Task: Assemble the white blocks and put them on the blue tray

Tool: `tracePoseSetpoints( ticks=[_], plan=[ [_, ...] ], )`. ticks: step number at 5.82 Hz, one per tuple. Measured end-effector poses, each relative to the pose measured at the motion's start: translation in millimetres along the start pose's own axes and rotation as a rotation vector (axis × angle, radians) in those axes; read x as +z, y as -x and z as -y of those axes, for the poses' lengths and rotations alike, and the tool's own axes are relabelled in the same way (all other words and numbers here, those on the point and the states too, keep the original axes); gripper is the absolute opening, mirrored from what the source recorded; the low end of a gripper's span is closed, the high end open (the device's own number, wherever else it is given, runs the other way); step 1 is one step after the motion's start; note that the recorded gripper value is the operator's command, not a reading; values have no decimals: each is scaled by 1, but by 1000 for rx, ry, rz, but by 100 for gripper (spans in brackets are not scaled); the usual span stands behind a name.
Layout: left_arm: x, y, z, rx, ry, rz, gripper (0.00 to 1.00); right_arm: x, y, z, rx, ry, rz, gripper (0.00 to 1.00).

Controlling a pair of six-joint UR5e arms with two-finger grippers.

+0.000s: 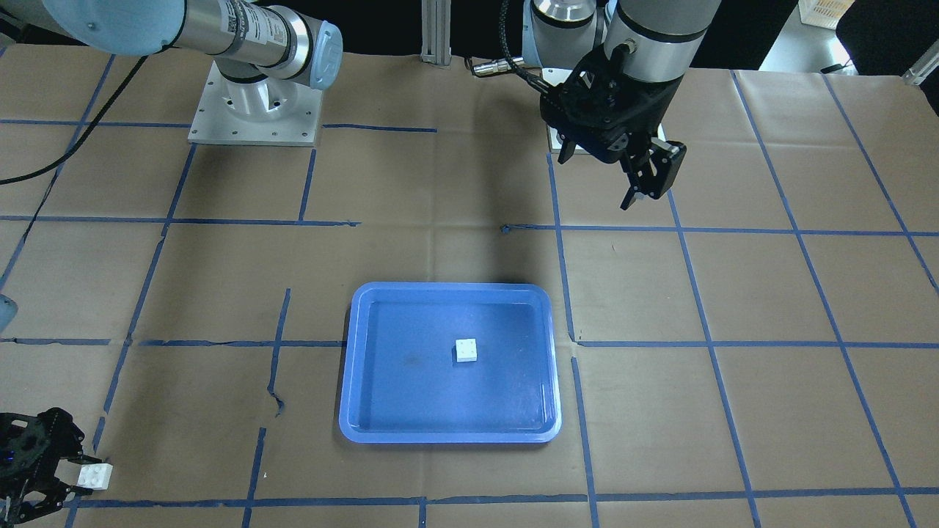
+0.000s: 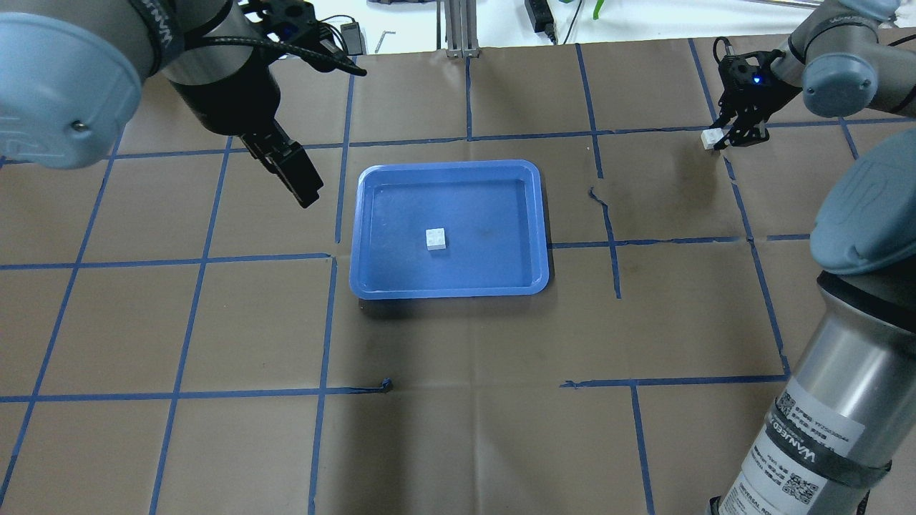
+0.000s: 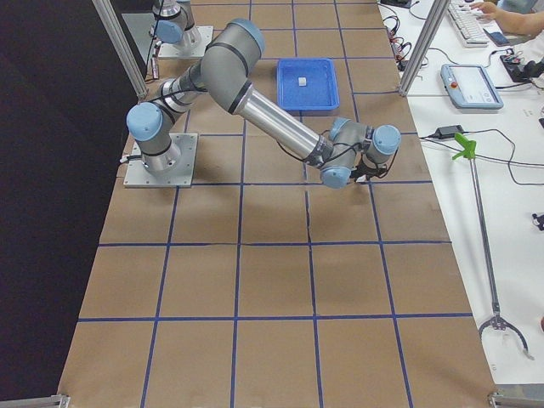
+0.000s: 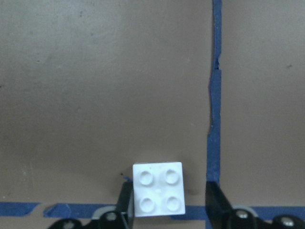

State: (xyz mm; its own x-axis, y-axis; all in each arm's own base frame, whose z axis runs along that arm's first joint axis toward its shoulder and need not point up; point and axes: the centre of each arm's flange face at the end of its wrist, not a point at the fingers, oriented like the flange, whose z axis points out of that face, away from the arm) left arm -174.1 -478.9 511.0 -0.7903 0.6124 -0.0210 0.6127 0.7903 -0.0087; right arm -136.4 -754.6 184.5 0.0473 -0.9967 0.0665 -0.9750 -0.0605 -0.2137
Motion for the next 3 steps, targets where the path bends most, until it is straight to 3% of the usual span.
tracePoseSetpoints(
  ticks=[2, 3],
  plan=[
    [-17, 7, -17, -440, -55, 27, 99, -17, -1, 4, 3, 9, -19, 19],
    [-21, 6, -20, -577, -72, 31, 99, -39, -1, 17, 16, 12, -41, 19]
  ],
)
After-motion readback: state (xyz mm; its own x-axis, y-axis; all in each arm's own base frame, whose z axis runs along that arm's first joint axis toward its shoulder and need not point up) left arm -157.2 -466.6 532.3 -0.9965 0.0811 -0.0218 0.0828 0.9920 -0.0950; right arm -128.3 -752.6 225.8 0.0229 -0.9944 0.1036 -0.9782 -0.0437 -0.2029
